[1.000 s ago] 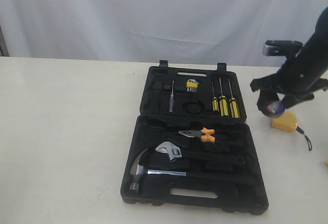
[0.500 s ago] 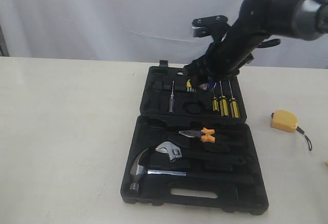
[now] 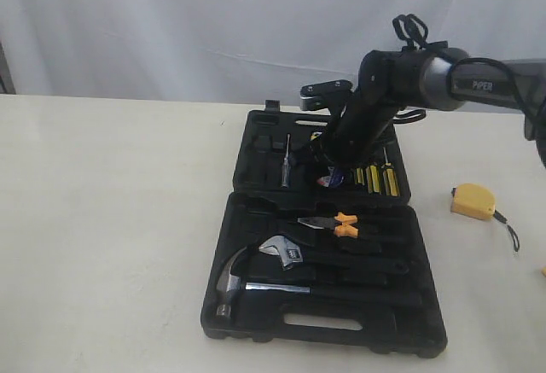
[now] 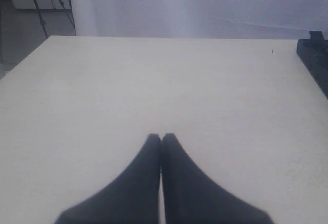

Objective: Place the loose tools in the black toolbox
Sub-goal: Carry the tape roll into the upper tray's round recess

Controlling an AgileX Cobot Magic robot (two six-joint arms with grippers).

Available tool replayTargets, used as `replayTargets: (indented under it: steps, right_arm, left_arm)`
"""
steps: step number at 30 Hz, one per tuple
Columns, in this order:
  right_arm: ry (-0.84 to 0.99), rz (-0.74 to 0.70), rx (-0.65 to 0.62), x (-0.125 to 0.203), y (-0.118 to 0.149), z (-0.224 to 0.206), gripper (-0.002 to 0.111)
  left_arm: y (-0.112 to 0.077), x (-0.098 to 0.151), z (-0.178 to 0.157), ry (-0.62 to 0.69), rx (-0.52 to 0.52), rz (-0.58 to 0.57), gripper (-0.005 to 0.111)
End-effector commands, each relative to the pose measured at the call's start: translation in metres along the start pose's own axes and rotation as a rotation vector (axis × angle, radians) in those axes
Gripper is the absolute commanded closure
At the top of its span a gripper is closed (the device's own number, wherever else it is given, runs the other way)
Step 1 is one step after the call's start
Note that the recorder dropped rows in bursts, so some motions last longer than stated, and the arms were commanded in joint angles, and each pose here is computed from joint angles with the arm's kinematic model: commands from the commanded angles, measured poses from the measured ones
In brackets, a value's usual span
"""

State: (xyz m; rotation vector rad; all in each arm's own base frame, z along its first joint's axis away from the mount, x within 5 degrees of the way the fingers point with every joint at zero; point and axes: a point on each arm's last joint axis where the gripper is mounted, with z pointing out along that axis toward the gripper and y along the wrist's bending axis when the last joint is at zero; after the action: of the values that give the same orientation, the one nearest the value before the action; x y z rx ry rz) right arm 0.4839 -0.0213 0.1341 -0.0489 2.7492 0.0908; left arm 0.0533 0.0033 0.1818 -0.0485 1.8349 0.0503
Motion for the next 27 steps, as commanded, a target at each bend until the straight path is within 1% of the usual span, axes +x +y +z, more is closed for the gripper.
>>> replayTargets:
  steps: [1, 4, 6, 7, 8, 10, 11, 13, 18, 19, 20, 21, 22, 24, 25, 27]
  right_arm:
    - [0.012, -0.003, 0.007, 0.001, -0.002, 0.005, 0.108]
    - [0.006, -0.003, 0.008, 0.001, -0.002, 0.006, 0.107]
    - [0.001, -0.003, 0.009, 0.0, -0.002, 0.006, 0.102]
    - [0.001, -0.003, 0.009, 0.0, -0.002, 0.006, 0.096]
    - [0.001, -0.006, 0.009, 0.0, -0.002, 0.006, 0.088]
    - [0.003, -0.002, 0.008, 0.0, -0.002, 0.006, 0.067]
    - [0.007, -0.002, 0.008, 0.001, -0.002, 0.006, 0.046]
    - [0.007, 0.011, 0.008, 0.001, -0.002, 0.006, 0.029]
    - [-0.008, 0.015, 0.005, -0.008, -0.001, -0.009, 0.035]
    - [-0.012, 0.024, 0.003, -0.013, 0.0, -0.017, 0.04]
    - [-0.012, 0.025, 0.001, -0.016, 0.0, -0.023, 0.046]
    - [-0.01, 0.027, -0.002, -0.02, 0.001, -0.027, 0.057]
    - [-0.011, 0.027, -0.003, -0.022, 0.001, -0.031, 0.069]
    - [-0.006, 0.026, -0.004, -0.023, 0.001, -0.032, 0.096]
    - [0.009, 0.029, -0.006, -0.022, 0.001, -0.031, 0.108]
    - [0.033, 0.028, -0.007, -0.019, 0.001, -0.026, 0.109]
  left_arm:
    - [0.0, -0.001, 0.0, -0.009, 0.004, -0.001, 0.107]
    - [0.0, -0.001, 0.0, -0.009, 0.004, -0.001, 0.107]
    - [0.0, -0.001, 0.0, -0.009, 0.004, -0.001, 0.107]
    - [0.0, -0.001, 0.0, -0.009, 0.004, -0.001, 0.107]
    - [0.0, -0.001, 0.0, -0.009, 0.004, -0.001, 0.107]
    - [0.0, -0.001, 0.0, -0.009, 0.004, -0.001, 0.107]
    - [0.0, -0.001, 0.0, -0.009, 0.004, -0.001, 0.107]
    - [0.0, -0.001, 0.0, -0.009, 0.004, -0.001, 0.107]
    - [0.0, -0.001, 0.0, -0.009, 0.004, -0.001, 0.107]
    - [0.0, -0.001, 0.0, -0.009, 0.004, -0.001, 0.107]
    - [0.0, -0.001, 0.0, -0.009, 0.004, -0.001, 0.107]
    - [0.0, -0.001, 0.0, -0.009, 0.004, -0.001, 0.107]
    - [0.0, -0.001, 0.0, -0.009, 0.004, -0.001, 0.107]
    - [0.0, -0.001, 0.0, -0.009, 0.004, -0.001, 0.107]
    - [0.0, -0.001, 0.0, -0.009, 0.004, -0.001, 0.107]
    - [0.0, -0.001, 0.0, -0.009, 0.004, -0.001, 0.107]
